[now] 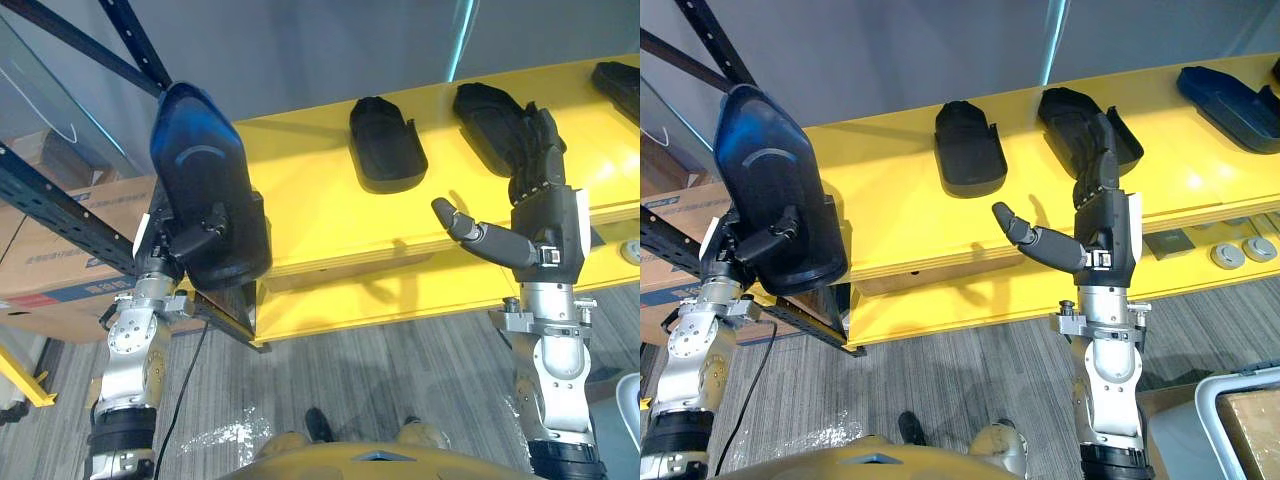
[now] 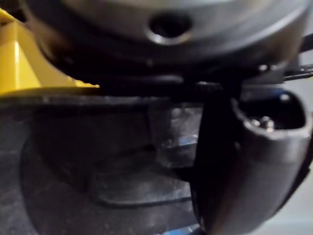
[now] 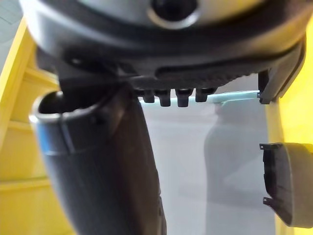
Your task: Walk over and take three plastic housings, then place them on the shelf
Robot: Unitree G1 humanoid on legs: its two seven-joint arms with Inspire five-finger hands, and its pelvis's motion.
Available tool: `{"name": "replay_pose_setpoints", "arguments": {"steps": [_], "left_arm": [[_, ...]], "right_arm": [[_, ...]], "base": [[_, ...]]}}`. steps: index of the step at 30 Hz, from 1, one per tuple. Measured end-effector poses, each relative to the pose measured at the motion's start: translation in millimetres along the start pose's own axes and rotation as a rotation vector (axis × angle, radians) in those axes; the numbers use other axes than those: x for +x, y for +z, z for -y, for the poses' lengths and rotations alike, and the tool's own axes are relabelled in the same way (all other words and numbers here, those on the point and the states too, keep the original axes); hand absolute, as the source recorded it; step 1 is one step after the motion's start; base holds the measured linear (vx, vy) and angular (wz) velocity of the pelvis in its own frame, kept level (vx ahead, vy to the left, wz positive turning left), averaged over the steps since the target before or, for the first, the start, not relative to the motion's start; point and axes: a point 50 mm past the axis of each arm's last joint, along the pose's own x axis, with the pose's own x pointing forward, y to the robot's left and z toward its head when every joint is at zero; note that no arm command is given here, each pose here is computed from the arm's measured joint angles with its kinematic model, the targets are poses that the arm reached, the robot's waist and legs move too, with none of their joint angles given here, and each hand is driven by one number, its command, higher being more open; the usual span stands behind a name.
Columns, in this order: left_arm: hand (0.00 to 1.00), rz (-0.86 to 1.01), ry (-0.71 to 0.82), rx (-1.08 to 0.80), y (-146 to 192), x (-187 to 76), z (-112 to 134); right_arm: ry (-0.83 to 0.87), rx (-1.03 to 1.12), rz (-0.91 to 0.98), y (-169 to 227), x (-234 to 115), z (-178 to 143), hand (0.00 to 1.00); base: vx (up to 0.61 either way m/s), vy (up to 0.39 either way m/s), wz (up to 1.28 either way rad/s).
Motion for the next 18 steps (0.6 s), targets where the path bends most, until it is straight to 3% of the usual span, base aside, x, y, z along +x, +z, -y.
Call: {"name": "replay_pose_setpoints", "arguments": {"steps": [6, 12, 18], "left_arm": [[0.00, -0.005, 0.022, -0.011, 12.0, 33.4, -11.1], [0.00, -0.127, 0.029, -0.010, 11.4, 60.6, -15.9], [0.00, -0.227, 0.054, -0.080, 9.6, 75.4, -20.5]], "right_arm": [[0.065, 0.041, -0.009, -2.0, -0.5, -9.7, 1.00], [0.117, 0.073, -0.029, -5.0, -4.1, -19.9, 1.00], [0.145, 0.123, -0.049, -7.2, -8.4, -23.9, 1.00]], "base": [[-0.02, -0.010, -0.13], [-0.03, -0.010, -0.18], [-0.02, -0.008, -0.18]]}}
